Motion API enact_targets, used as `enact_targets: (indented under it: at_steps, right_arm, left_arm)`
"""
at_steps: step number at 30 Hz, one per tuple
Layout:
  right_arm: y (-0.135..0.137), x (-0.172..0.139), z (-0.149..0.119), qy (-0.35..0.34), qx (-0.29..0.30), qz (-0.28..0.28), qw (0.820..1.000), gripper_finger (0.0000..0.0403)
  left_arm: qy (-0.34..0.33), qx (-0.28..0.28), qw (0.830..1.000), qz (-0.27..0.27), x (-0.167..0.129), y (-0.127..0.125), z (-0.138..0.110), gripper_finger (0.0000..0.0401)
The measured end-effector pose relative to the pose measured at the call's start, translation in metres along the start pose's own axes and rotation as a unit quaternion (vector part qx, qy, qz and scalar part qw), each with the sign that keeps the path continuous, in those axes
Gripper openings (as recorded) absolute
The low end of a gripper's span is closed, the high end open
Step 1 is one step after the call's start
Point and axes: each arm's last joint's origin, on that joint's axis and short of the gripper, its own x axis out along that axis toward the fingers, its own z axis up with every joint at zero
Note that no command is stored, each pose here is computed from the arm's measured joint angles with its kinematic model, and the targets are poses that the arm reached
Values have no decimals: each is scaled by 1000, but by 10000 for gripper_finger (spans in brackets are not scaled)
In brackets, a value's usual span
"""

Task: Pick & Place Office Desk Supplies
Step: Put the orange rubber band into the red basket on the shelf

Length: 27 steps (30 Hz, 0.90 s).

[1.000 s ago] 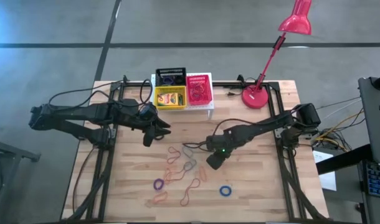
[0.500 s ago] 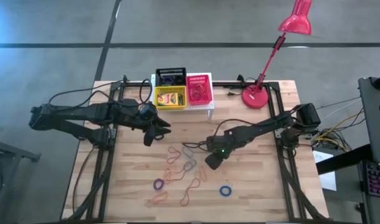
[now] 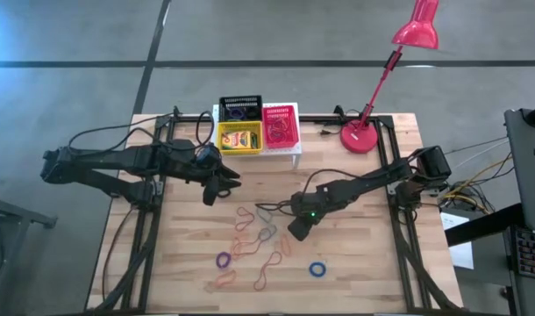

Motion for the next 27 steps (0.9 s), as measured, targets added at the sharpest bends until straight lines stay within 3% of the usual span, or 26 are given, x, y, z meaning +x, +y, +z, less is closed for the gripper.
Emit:
enact_targets:
  at_steps: [7, 11, 18, 22, 24, 27]
  right_arm:
    - [-3, 0, 3, -50, -10, -37, 998, 127]
    - [-4, 4, 4, -60, -44, -49, 996, 141]
    - [-6, 23, 3, -48, -89, -61, 993, 103]
    - [-4, 23, 1, -49, -98, -62, 992, 53]
    - [-2, 23, 0, -43, -110, -49, 992, 21]
    - [3, 19, -1, -19, -127, -2, 992, 13]
  left_arm:
    - [-2, 0, 1000, 3, 0, 0, 0, 165]
    - [-3, 0, 1000, 4, 0, 0, 0, 165]
    - [-3, -1, 1000, 5, 0, 0, 0, 165]
    - [-3, -15, 1000, 5, 0, 0, 0, 165]
    - [-3, -15, 1000, 5, 0, 0, 0, 165]
    - [-3, -21, 1000, 4, 0, 0, 0, 165]
